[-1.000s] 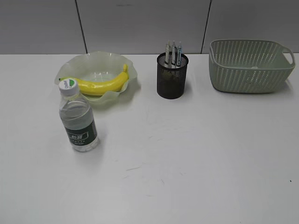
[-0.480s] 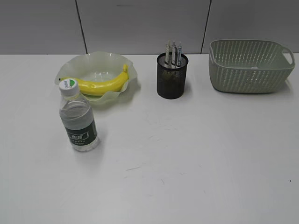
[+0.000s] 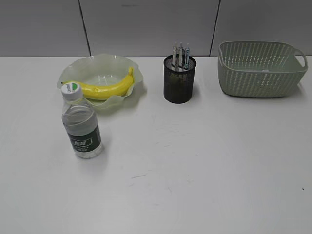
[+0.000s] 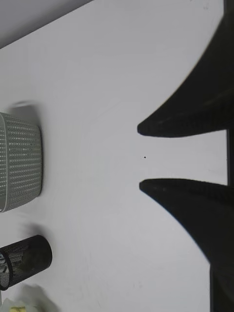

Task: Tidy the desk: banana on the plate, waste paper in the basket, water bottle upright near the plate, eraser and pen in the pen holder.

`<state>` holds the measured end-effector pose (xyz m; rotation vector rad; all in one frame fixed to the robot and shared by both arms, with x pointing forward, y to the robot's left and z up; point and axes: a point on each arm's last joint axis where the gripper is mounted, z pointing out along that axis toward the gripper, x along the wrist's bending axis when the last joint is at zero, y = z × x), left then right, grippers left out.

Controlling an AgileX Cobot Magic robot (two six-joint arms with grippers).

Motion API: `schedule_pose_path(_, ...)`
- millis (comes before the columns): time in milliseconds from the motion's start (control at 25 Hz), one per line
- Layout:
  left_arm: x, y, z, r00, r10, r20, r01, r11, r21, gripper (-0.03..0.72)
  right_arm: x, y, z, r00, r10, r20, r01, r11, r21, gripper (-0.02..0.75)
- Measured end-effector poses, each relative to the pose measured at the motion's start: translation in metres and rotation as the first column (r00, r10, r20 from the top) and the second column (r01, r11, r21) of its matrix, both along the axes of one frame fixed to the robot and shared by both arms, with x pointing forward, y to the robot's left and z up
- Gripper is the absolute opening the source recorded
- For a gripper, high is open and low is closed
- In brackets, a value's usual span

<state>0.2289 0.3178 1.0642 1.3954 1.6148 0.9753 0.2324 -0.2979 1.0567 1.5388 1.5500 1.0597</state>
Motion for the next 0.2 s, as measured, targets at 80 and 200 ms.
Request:
schedule_pose_path(80,0.0000,0.0000,0.0000,1.000,0.000,0.000,0.000,1.000,0.000,0.246,0.0000,0.0001,0.0000,1.000,0.001,0.000,-0.001,1.000,0.001,0.247)
schedule_pose_path(200,0.0000,0.0000,0.0000,1.000,0.000,0.000,0.000,1.000,0.000,0.244,0.0000,0.0001,0.0000,1.000,0.001,0.000,-0.001,1.000,0.001,0.247)
